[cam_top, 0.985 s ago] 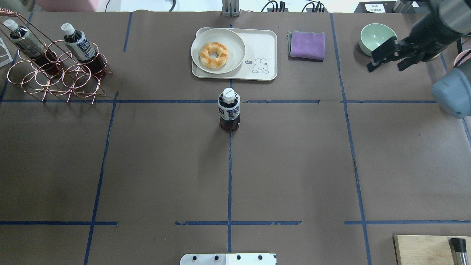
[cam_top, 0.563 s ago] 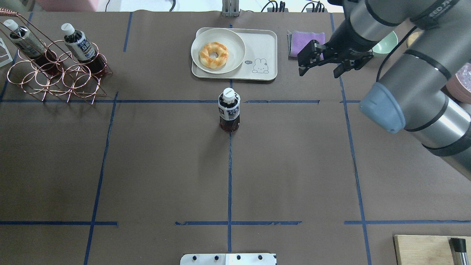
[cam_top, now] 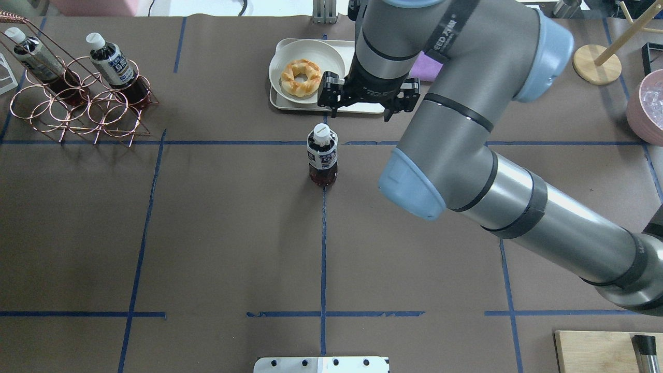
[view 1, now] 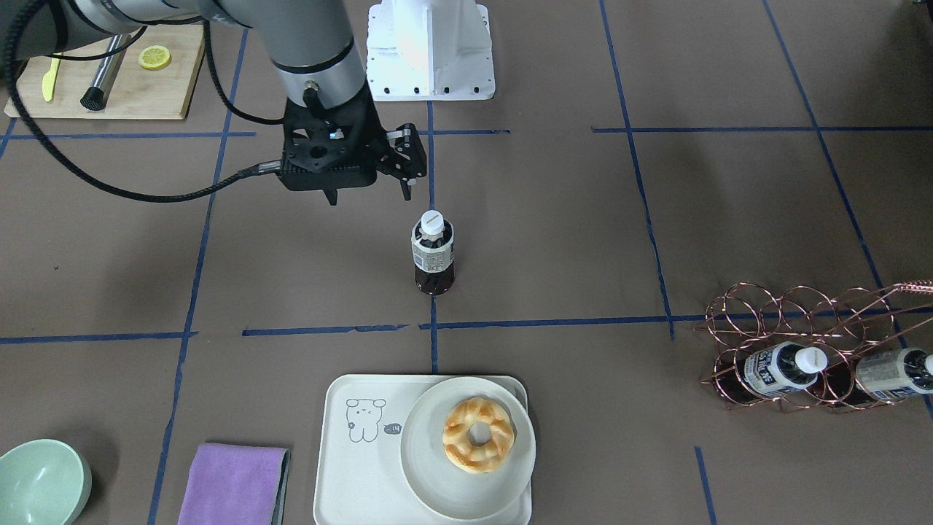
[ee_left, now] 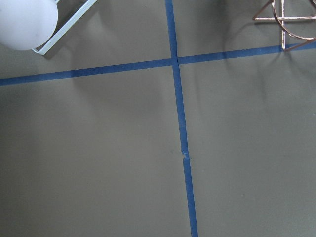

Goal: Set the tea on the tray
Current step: 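Reach the right gripper over the standing tea bottle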

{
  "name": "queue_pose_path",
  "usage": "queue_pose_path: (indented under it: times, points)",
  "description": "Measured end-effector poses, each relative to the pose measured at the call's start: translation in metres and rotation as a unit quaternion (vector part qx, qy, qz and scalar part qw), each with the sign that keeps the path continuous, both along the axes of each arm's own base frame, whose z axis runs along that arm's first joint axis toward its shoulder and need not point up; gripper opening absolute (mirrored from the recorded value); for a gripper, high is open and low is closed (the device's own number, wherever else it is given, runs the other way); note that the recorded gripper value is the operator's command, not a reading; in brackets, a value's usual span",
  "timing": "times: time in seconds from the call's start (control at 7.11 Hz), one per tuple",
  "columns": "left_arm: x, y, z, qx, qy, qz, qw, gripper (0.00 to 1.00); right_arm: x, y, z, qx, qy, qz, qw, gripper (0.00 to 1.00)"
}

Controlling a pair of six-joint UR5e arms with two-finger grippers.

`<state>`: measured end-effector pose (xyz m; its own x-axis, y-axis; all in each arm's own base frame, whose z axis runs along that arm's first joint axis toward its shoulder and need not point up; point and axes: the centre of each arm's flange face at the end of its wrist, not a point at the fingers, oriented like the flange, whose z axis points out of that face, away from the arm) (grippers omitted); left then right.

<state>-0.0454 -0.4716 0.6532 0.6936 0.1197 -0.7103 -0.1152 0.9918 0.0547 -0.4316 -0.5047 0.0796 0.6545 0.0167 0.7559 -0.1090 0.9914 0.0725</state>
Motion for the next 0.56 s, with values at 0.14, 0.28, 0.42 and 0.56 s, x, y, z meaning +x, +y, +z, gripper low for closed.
queue_pose_path:
  times: [0.14, 0.28, 0.42, 0.56]
  points:
    - [0.000, 0.000, 0.000, 0.000, 0.000, 0.000, 1.0000, 1.00, -0.019, -0.002, -0.007, 0.002, 0.011, 0.001, 0.9999, 0.89]
    - [0.000, 0.000, 0.001, -0.001, 0.000, 0.000, 1.0000, 1.00, -0.037, -0.005, -0.011, 0.002, 0.022, -0.001, 0.9998, 0.88]
    - [0.000, 0.000, 0.001, -0.001, 0.000, 0.000, 1.0000, 1.00, -0.049, -0.004, -0.011, 0.002, 0.029, -0.003, 0.9996, 0.87]
    - [0.000, 0.000, 0.001, -0.001, 0.000, 0.000, 1.0000, 1.00, -0.057, -0.003, -0.011, 0.003, 0.034, -0.004, 0.9994, 0.87]
